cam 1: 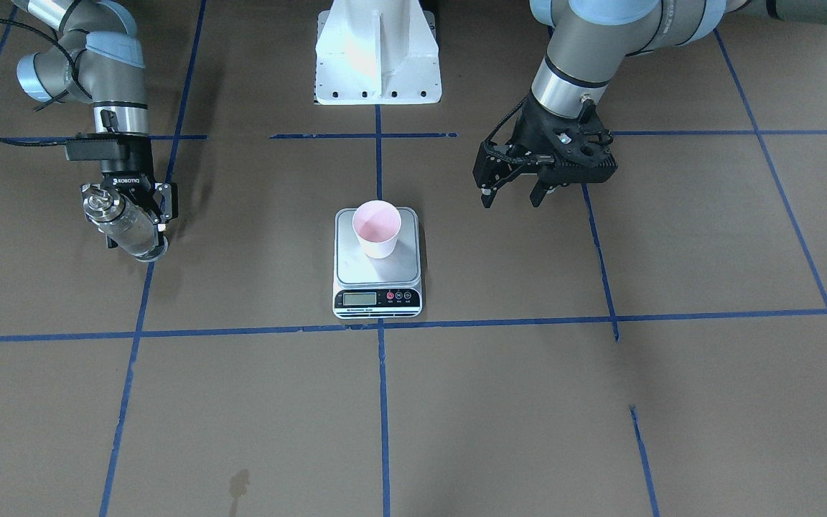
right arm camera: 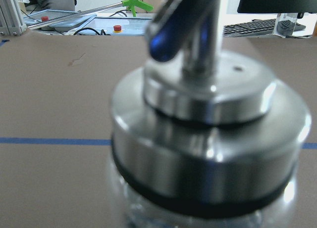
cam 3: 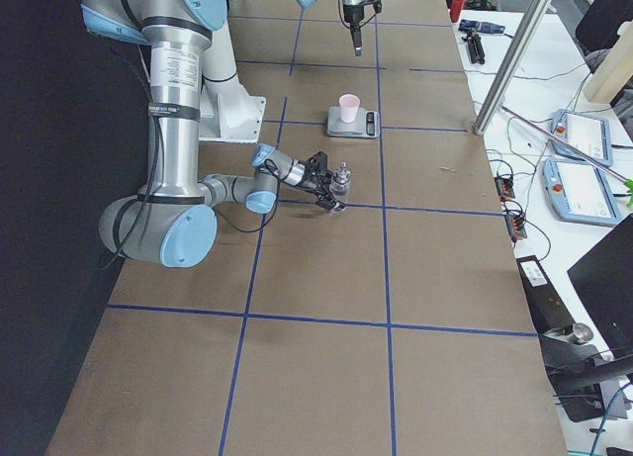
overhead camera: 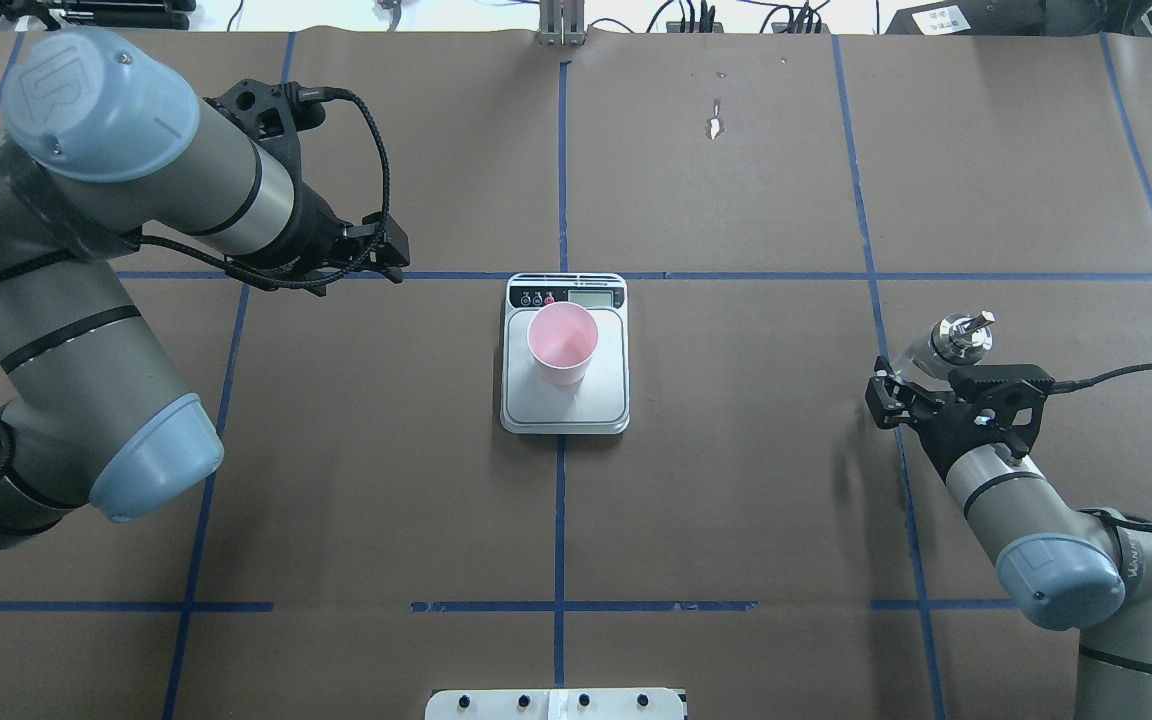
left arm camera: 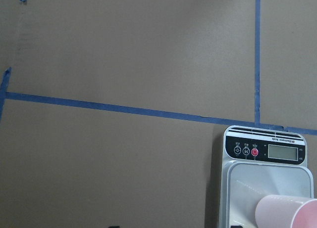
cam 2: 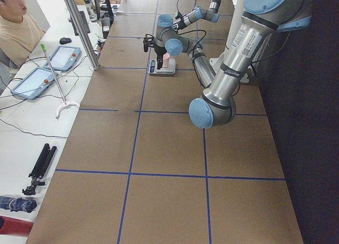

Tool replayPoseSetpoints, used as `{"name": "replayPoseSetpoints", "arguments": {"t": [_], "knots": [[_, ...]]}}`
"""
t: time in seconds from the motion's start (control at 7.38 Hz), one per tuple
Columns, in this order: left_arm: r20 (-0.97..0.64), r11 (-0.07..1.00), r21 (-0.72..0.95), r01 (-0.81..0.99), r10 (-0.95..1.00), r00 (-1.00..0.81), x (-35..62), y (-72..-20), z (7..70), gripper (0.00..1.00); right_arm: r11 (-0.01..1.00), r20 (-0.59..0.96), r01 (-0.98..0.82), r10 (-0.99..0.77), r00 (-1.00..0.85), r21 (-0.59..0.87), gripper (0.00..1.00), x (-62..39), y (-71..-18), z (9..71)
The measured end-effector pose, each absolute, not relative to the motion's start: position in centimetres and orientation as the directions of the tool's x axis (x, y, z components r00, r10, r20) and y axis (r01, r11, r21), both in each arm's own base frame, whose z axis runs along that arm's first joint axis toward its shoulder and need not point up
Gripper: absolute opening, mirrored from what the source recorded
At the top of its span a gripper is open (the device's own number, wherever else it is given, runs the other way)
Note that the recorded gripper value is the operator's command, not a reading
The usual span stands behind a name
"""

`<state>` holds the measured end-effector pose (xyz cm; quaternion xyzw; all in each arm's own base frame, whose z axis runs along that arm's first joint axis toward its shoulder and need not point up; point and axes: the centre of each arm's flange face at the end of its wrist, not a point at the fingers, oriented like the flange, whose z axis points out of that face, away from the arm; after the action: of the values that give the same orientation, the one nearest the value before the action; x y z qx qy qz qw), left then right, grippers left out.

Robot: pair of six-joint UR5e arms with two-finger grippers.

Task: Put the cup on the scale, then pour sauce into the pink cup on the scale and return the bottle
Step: 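Carry the bottle with the right gripper toward the pink cup on the scale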

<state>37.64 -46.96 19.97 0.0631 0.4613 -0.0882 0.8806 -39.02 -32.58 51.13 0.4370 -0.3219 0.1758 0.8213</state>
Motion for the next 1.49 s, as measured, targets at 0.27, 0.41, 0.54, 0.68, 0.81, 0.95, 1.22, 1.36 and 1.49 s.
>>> {"name": "replayPoseSetpoints", "arguments": {"t": [0.27, 0.41, 0.54, 0.68, 0.81, 0.95, 1.22, 1.36, 1.49], "knots": [[-0.824, 0.976, 0.03, 0.214, -0.097, 0.559, 37.6, -47.0, 19.8, 0.8, 0.539, 0.683, -0.575, 0.0, 0.73, 0.615, 0.0, -38.9, -32.7, 50.3], [-0.825, 0.976, 0.029, 0.214, -0.097, 0.557, 37.6, -46.9, 19.7, 0.8, 0.526, 0.68, -0.575, -0.009, 0.733, 0.627, 0.0, -38.8, -32.8, 49.5], [-0.826, 0.976, 0.029, 0.214, -0.098, 0.555, 37.6, -46.9, 19.6, 0.8, 0.516, 0.684, -0.578, -0.021, 0.729, 0.632, 0.0, -38.8, -32.8, 48.3], [-0.828, 0.976, 0.028, 0.217, -0.099, 0.552, 37.4, -46.9, 19.4, 0.8, 0.504, 0.685, -0.577, -0.041, 0.728, 0.643, 0.0, -39.2, -33.2, 46.6], [-0.831, 0.974, 0.031, 0.225, -0.1, 0.548, 36.9, -47.0, 19.3, 0.8, 0.49, 0.671, -0.562, -0.064, 0.739, 0.666, 0.0, -39.9, -34.1, 44.6], [-0.831, 0.972, 0.045, 0.231, -0.092, 0.549, 35.9, -47.3, 19.4, 0.8, 0.486, 0.643, -0.533, -0.084, 0.761, 0.693, 0.0, -41.2, -35.1, 42.6], [-0.816, 0.971, 0.107, 0.214, -0.038, 0.577, 34.0, -48.3, 20.8, 0.8, 0.516, 0.57, -0.455, -0.082, 0.818, 0.726, 0.0, -44.9, -37.4, 37.6], [-0.801, 0.97, 0.141, 0.199, -0.007, 0.598, 32.8, -48.7, 22.0, 0.8, 0.535, 0.51, -0.398, -0.072, 0.857, 0.745, 0.0, -46.8, -38.3, 35.0], [-0.785, 0.969, 0.171, 0.181, 0.023, 0.62, 31.6, -48.8, 23.4, 0.8, 0.553, 0.443, -0.338, -0.064, 0.894, 0.761, 0.0, -48.2, -38.9, 33.1]]}}
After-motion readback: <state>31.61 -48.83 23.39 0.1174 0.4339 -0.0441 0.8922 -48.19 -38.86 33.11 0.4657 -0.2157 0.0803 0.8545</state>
